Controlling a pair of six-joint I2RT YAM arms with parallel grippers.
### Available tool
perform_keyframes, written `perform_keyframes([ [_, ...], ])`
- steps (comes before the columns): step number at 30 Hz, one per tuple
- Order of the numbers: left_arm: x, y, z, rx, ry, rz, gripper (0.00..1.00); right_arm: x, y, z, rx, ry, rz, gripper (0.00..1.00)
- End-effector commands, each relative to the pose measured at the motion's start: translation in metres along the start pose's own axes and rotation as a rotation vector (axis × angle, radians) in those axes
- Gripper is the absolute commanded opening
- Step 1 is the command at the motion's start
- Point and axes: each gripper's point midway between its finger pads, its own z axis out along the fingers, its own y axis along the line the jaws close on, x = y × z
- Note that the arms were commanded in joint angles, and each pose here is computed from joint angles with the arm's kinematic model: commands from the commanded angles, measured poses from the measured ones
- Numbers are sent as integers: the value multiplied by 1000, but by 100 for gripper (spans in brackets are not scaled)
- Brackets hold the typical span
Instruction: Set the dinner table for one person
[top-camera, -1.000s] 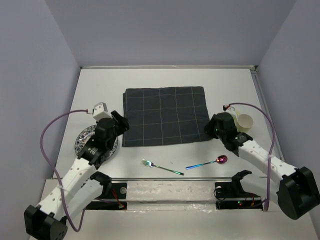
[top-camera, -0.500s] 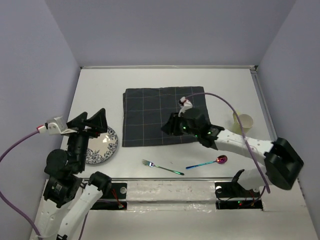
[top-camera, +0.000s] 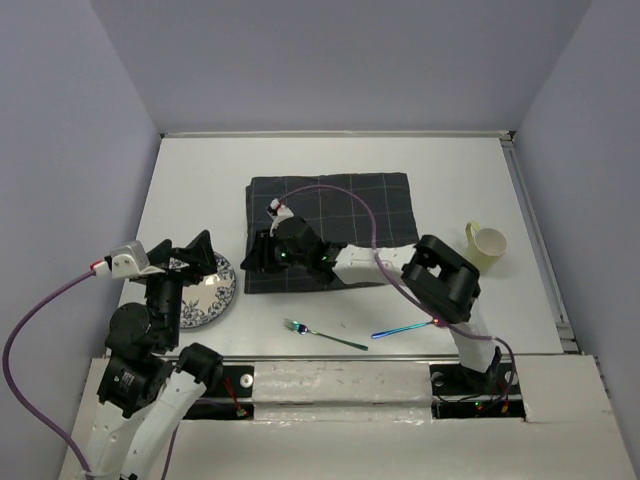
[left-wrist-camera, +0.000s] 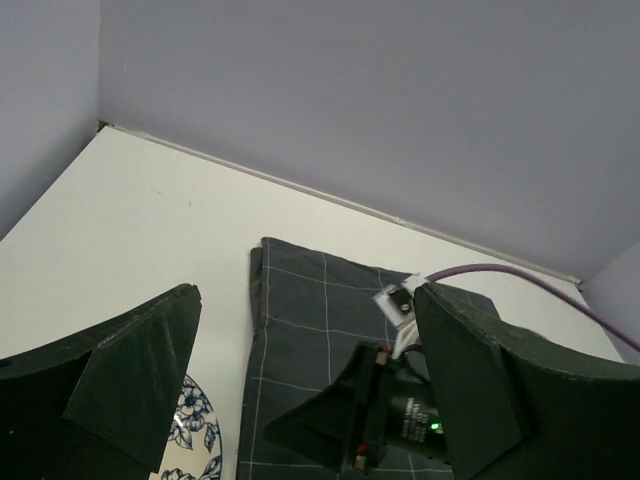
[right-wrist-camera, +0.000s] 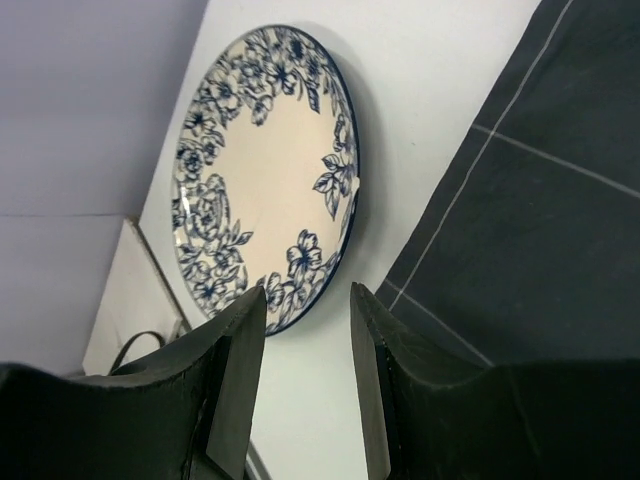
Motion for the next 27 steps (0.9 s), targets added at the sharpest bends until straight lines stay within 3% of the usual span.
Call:
perform_keyframes([
  [1, -10, -5, 1, 27, -39, 9, 99, 5, 28, 28, -71, 17, 28, 45],
  [12, -14, -7, -3, 46, -56, -2, 99, 37, -9, 70, 30, 82, 61, 45],
  [22, -16, -2, -4, 23, -65, -7, 99, 58, -14, 92, 3, 145, 136, 42],
  [25, -16, -3, -3, 26, -64, -6, 99, 63, -15, 95, -2, 162, 176, 28],
  [27, -17, -3, -3, 25, -65, -5, 99, 62, -12, 94, -13, 162, 186, 10],
])
